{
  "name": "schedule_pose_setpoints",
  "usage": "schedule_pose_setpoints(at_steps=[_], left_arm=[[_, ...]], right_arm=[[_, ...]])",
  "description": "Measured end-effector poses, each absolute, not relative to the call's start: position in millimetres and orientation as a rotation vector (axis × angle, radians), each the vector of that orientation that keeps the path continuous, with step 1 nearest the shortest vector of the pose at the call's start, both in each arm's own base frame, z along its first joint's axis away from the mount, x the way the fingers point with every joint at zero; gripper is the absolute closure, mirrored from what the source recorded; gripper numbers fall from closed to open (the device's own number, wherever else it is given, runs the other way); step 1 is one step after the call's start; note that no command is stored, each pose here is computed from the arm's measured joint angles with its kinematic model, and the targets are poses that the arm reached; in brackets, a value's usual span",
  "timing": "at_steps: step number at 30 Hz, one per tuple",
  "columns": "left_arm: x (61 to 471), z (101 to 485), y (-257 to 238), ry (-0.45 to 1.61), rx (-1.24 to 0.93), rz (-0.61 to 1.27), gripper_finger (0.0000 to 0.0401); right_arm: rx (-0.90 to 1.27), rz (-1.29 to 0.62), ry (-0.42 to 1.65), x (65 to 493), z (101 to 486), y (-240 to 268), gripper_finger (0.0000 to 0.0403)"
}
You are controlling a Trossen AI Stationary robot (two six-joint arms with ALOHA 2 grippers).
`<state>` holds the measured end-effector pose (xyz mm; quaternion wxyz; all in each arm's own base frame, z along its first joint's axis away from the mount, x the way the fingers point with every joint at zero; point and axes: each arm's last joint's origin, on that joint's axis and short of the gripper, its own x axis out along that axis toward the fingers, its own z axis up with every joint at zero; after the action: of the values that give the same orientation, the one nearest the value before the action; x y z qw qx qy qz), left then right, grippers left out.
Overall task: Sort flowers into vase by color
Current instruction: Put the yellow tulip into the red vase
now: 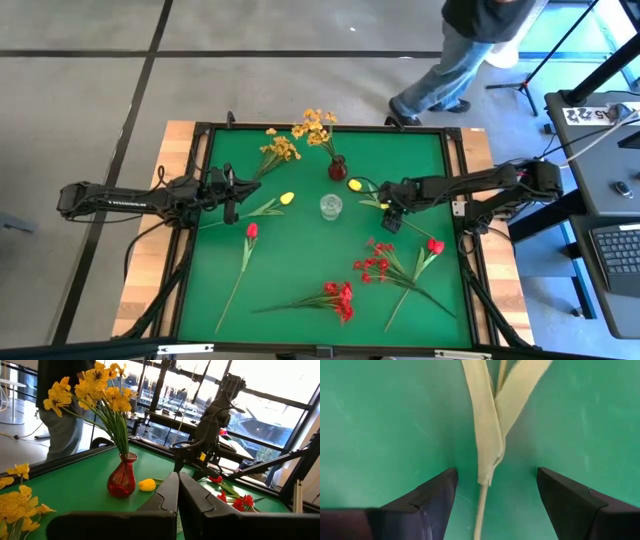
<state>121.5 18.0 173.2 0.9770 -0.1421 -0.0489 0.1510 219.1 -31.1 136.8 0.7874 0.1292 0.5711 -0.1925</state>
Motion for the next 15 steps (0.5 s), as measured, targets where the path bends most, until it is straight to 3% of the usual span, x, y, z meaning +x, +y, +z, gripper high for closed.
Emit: schedule_pose_setpoints(at_steps=[3,6,15], left_arm=[[121.6,173.4,18.0,-0.099,-0.286,0.305,0.0401],[121.5,173.3,18.0,-0.099,-0.286,0.305,0.0401],[121.5,173.3,18.0,-0.099,-0.286,0.305,0.0401]], right_arm=[[0.270,-0.419,1.248,220.3,132.4,-31.3,0.0138],[0.266,-0.412,1.245,220.9,132.1,-31.0,0.0180],[0.263,-0.394,1.208,223.9,133.6,-31.3,0.0384]])
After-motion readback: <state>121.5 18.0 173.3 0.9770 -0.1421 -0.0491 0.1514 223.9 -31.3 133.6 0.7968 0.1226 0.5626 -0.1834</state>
